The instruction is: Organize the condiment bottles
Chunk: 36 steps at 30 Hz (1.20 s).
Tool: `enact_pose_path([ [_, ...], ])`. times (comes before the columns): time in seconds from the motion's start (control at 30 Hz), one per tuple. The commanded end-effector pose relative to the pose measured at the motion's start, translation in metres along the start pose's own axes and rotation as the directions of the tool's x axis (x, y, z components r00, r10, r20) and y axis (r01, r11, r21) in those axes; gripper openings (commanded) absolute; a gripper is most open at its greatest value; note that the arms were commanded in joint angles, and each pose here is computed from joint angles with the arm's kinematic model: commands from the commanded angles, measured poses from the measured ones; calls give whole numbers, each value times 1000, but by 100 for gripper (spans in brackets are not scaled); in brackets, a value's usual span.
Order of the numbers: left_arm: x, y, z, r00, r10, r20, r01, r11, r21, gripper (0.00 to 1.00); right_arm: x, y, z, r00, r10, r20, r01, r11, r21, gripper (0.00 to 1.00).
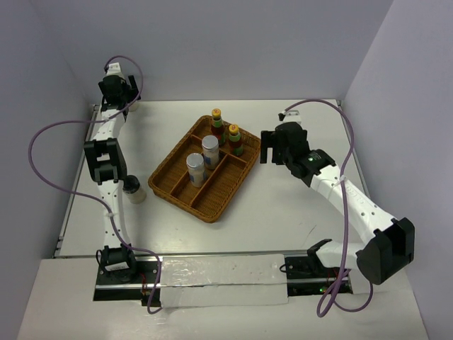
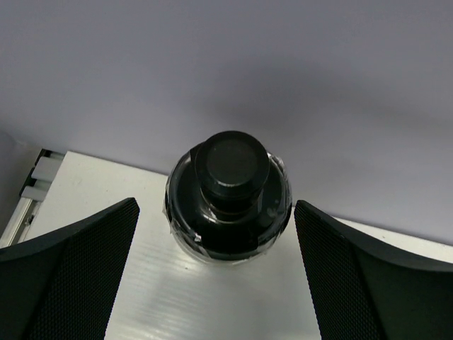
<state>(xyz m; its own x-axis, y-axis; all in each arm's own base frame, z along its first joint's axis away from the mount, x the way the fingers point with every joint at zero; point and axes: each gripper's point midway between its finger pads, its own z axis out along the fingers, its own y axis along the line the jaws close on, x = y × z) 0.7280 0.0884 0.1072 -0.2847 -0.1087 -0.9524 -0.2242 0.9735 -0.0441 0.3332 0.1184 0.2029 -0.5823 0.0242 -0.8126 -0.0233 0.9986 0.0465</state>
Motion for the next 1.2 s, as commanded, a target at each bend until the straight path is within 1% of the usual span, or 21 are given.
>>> enact_pose_path([
  [0.0, -45, 0, 6, 988, -29, 153, 24, 999, 33, 100, -27, 6, -4, 998, 24, 57, -23, 1000, -22, 100],
  [0.27, -34, -7, 11, 988, -44, 145, 34, 997, 70, 99, -25, 9, 1, 999, 22, 45, -20, 999, -29, 100],
  [0.33, -32, -9, 12, 989, -40, 145, 30, 997, 70, 97, -24, 9, 2, 999, 21, 45, -20, 999, -30, 100],
  [0.43, -28, -7, 13, 990, -32, 139, 23, 998, 61, 87, -23, 10, 3, 999, 19, 39, -18, 999, -28, 100],
  [0.57, -27, -5, 13, 991, -16, 133, 10, 999, 49, 80, -23, 11, 5, 999, 18, 37, -17, 999, -31, 100],
  [0.7, -35, -5, 9, 990, -9, 141, 3, 999, 39, 70, -22, 11, 6, 999, 19, 37, -18, 999, -31, 100],
  [0.73, -35, -4, 8, 990, -4, 141, -2, 999, 37, 67, -22, 11, 6, 999, 18, 37, -17, 999, -32, 100],
  [0.83, -51, -8, 1, 987, 11, 162, -17, 999, 35, 49, -22, 12, 5, 999, 19, 37, -17, 999, -35, 100],
  [0.87, -55, -7, -1, 986, 15, 166, -20, 999, 32, 40, -22, 11, 5, 999, 19, 39, -18, 999, -36, 100],
  [0.9, -61, -7, -5, 985, 15, 173, -20, 1000, 24, 22, -22, 11, 5, 999, 20, 38, -18, 999, -36, 100],
  [0.93, -67, -6, -8, 984, 15, 180, -18, 1000, 16, 14, -22, 11, 4, 999, 20, 39, -18, 999, -39, 100],
  [0.97, -75, -7, -14, 982, 15, 188, -19, 1000, 16, 11, -22, 12, 4, 999, 20, 40, -18, 999, -41, 100],
  [1.0, -72, -8, -17, 984, 21, 179, -24, 1000, 12, 10, -21, 12, 4, 999, 20, 41, -19, 999, -42, 100],
  [1.07, -82, -10, -28, 981, 28, 192, -30, 1000, 8, 10, -22, 12, 3, 999, 23, 45, -21, 999, -47, 100],
  [1.1, -78, -13, -34, 983, 33, 178, -35, 999, 6, 10, -22, 12, 2, 999, 23, 46, -21, 999, -50, 100],
  [1.13, -83, -16, -42, 983, 34, 181, -37, 999, 13, 10, -23, 12, 2, 998, 25, 49, -22, 998, -51, 100],
  [1.17, -96, -18, -54, 980, 34, 197, -38, 999, 17, 10, -24, 13, 1, 998, 27, 53, -24, 998, -54, 100],
])
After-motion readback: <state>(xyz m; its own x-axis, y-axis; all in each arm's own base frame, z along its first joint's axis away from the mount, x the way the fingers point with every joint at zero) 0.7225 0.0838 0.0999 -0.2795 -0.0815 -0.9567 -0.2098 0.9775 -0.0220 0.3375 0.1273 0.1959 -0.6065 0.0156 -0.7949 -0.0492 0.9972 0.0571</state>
